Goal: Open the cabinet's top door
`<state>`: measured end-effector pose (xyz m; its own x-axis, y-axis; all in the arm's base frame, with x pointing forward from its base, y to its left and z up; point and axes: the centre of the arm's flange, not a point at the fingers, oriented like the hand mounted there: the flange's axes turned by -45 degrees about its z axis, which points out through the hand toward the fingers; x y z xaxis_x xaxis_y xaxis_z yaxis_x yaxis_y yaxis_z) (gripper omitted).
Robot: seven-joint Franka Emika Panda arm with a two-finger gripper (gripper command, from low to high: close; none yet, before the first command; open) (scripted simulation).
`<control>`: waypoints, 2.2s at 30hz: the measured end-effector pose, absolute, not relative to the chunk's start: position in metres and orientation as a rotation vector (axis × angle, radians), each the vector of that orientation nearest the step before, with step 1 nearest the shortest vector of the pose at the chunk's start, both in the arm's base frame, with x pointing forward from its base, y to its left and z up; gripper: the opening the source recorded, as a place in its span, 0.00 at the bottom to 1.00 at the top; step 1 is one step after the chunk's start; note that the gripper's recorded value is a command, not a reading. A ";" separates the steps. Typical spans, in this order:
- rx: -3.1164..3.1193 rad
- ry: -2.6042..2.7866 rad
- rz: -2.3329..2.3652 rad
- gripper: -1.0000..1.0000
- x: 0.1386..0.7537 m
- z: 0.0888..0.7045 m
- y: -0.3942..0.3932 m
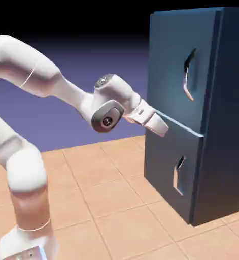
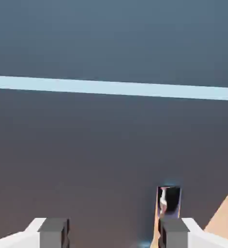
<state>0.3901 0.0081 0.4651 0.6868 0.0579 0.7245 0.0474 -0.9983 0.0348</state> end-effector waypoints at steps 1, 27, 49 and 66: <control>2.865 0.096 1.252 0.50 0.391 0.471 0.011; 2.593 0.153 1.721 0.50 0.373 0.576 0.036; 2.333 0.087 2.118 0.50 0.370 0.597 -0.022; 2.239 0.040 2.239 0.00 0.424 0.591 -0.052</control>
<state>0.4244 -0.0519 0.5908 -0.0001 -0.0001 1.0000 0.0355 -0.9994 -0.0001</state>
